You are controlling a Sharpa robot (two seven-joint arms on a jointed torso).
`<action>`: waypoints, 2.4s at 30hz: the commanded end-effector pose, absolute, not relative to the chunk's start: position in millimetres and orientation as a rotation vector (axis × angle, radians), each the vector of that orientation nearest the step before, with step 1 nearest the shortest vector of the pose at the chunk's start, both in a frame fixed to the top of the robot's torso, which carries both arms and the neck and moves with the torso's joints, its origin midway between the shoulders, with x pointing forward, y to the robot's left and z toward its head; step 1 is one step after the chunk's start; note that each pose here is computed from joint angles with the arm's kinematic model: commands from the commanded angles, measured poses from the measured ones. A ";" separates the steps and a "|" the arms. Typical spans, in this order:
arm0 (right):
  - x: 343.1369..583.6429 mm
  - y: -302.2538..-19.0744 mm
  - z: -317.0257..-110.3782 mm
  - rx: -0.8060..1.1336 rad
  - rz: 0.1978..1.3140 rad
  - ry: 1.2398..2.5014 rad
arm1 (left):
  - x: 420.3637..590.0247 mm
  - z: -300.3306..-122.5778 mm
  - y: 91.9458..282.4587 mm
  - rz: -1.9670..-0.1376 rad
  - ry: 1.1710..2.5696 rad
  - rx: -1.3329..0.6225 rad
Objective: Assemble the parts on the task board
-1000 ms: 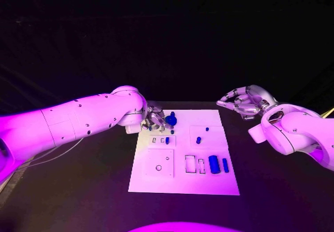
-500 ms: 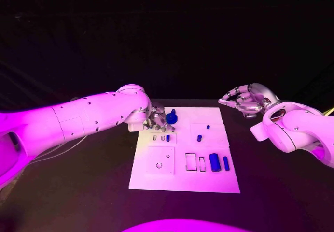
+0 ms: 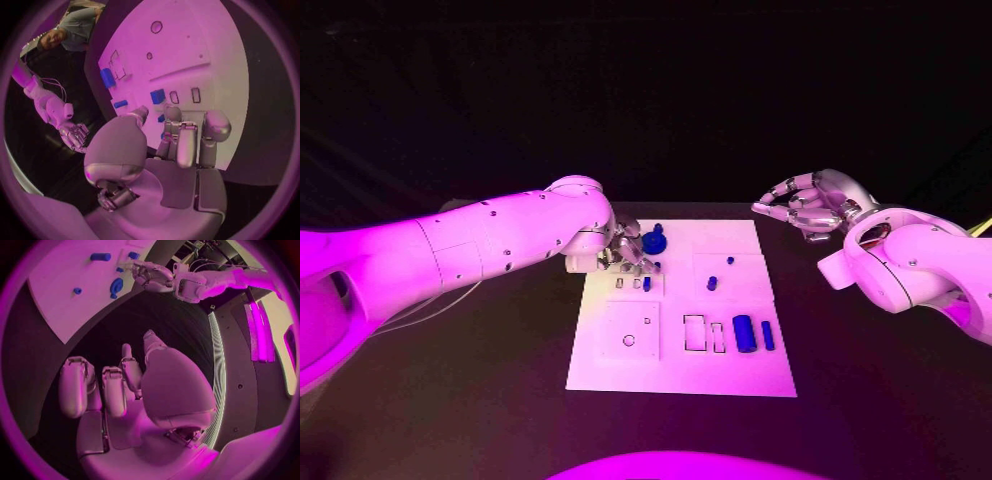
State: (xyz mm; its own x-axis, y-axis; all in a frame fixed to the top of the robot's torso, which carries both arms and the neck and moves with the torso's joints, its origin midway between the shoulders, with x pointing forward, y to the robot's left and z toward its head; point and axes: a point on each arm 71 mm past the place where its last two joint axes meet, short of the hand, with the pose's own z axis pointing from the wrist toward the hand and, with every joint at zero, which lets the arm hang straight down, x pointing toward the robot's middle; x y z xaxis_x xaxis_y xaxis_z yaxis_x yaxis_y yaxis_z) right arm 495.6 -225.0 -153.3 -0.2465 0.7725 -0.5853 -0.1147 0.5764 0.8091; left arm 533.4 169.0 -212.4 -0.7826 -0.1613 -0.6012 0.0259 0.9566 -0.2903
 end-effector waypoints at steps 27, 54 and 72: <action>496.8 -223.0 -153.5 0.534 0.912 1.619 | 528.6 -223.3 162.7 -0.391 2.492 -0.089; 497.9 -221.4 -154.8 0.530 0.909 1.631 | 527.3 -224.6 163.7 -0.417 2.519 -0.112; 498.7 -222.4 -155.0 0.530 0.907 1.628 | 527.4 -223.6 167.0 -0.462 2.509 -0.182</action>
State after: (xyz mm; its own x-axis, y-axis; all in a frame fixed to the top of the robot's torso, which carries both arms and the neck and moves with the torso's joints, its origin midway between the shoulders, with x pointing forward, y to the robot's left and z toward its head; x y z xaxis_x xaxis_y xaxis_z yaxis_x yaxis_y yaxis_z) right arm 498.7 -223.0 -155.1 -0.2551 0.7510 -0.6090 -0.1208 0.6002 0.7907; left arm 527.8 168.1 -224.1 -0.8254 -0.2177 -0.5208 -0.0245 0.9356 -0.3522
